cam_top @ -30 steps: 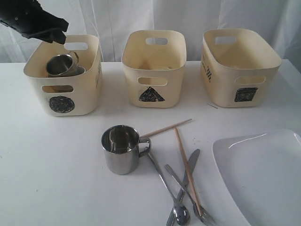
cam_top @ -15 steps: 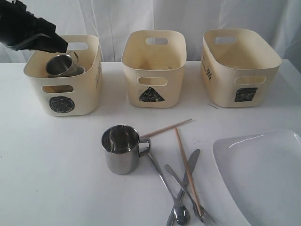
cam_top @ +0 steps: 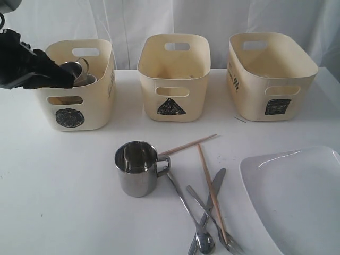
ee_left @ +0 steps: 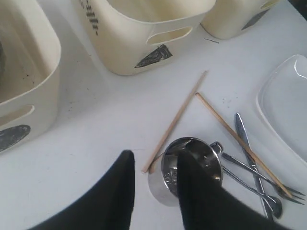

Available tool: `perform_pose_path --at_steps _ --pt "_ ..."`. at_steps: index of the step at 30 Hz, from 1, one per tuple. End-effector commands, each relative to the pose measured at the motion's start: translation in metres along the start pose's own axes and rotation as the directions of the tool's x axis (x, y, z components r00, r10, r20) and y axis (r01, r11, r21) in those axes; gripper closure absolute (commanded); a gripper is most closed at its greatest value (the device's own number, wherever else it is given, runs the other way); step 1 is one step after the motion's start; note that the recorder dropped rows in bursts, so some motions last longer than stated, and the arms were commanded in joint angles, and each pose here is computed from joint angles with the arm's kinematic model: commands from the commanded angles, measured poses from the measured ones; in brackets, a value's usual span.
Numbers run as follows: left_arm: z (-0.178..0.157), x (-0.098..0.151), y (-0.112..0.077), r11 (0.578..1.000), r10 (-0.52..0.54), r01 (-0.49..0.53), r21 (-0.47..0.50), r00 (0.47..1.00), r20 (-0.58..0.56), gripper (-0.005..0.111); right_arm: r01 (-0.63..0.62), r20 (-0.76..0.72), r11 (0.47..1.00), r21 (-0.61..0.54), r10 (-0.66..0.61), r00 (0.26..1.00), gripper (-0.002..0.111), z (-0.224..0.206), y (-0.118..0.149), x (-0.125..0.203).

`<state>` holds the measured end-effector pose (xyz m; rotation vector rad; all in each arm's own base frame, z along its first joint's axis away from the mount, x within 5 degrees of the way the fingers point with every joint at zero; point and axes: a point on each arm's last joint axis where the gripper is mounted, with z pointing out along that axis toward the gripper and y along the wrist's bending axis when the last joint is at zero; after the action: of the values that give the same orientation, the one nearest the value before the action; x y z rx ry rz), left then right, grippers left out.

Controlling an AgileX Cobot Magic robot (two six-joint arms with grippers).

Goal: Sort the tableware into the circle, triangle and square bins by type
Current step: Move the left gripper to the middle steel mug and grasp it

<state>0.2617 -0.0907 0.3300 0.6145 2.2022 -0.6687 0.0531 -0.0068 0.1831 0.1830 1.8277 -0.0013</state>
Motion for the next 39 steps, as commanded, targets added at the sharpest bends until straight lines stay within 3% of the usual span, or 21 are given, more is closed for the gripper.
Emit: perform_pose_path --at_steps 1,9,15,22,24,27,39 --pt "0.005 0.002 -0.027 0.993 0.067 -0.064 0.096 0.998 -0.022 0.071 0.003 0.012 1.000 -0.003 -0.003 1.000 0.108 0.000 0.000 0.001" --pt "0.024 0.009 -0.067 0.961 0.217 -0.201 0.189 0.973 -0.073 0.071 0.003 0.012 1.000 -0.003 -0.003 1.000 0.108 0.000 0.000 0.001" --pt "0.057 0.023 -0.074 0.945 0.269 -0.224 0.238 0.946 -0.179 0.071 0.003 0.012 1.000 -0.003 -0.003 1.000 0.108 0.000 0.000 0.001" --pt "0.090 0.037 -0.069 0.938 0.297 -0.229 0.261 0.918 -0.262 0.071 0.003 0.012 1.000 -0.003 -0.003 1.000 0.108 0.000 0.000 0.001" --pt "0.096 0.037 -0.064 0.938 0.313 -0.255 0.233 0.913 -0.260 0.067 0.003 0.012 1.000 -0.003 -0.003 1.000 0.108 0.000 0.000 0.001" --pt "0.100 0.031 -0.058 0.941 0.330 -0.301 0.155 0.919 -0.216 0.051 0.003 0.012 1.000 -0.003 -0.003 1.000 0.108 0.000 0.000 0.001" --pt "0.132 0.038 -0.038 0.943 0.332 -0.330 0.050 0.917 -0.220 0.043 0.003 0.012 1.000 -0.003 -0.003 1.000 0.108 0.000 0.000 0.001"
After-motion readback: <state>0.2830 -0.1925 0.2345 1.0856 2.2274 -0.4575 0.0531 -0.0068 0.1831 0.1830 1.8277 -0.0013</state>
